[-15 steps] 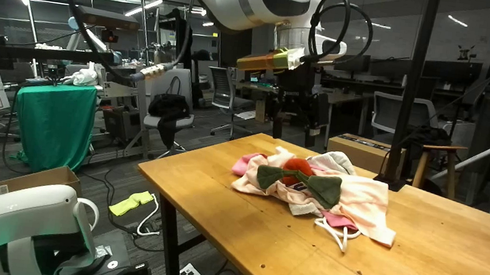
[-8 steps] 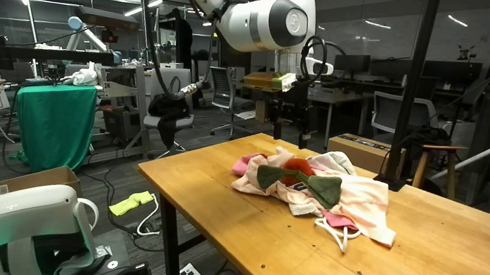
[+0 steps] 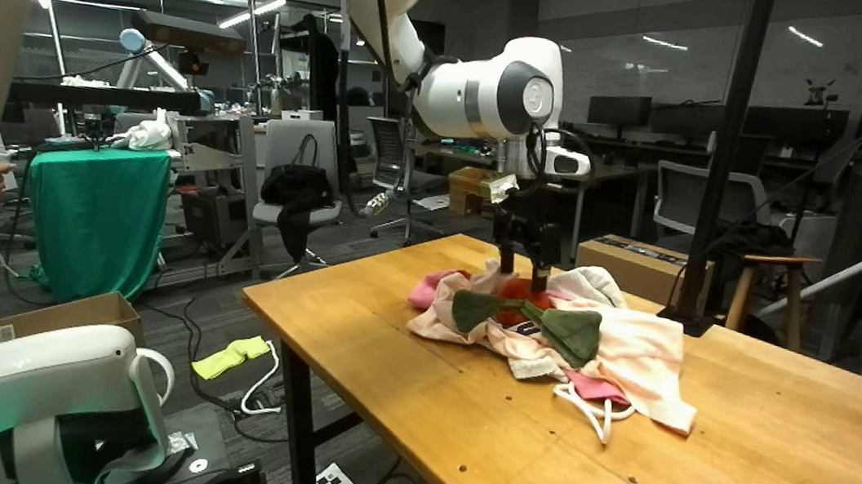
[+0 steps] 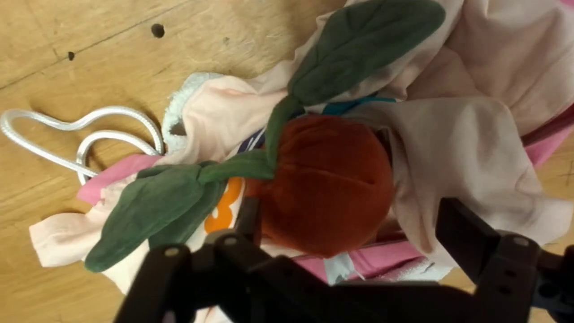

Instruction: Spread the objects that are on the table, where the orange object and pink cloth moved to the right, white towel and smaller rope to remain on the center, light pink object and bigger rope moved to the left

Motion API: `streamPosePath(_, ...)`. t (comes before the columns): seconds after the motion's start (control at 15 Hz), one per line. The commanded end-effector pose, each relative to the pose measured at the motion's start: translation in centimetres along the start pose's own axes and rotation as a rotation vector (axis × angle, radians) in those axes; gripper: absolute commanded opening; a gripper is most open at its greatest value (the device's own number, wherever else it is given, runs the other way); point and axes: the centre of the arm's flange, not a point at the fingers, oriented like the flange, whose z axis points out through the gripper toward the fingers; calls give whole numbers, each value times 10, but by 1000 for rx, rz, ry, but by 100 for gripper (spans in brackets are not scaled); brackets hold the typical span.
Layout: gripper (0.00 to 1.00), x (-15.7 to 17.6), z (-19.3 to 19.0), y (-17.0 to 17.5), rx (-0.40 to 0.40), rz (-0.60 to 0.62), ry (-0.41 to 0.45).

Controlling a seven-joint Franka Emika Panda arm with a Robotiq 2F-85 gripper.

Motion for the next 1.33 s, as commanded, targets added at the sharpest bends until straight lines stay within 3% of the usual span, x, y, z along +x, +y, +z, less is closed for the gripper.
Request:
streamPosePath(0.0, 100, 29, 9, -6, -40, 79, 27)
streamPosePath(0.4, 100, 41, 17, 13, -71, 154, 28)
streamPosePath(1.27, 100, 19, 21, 21, -128, 193, -129)
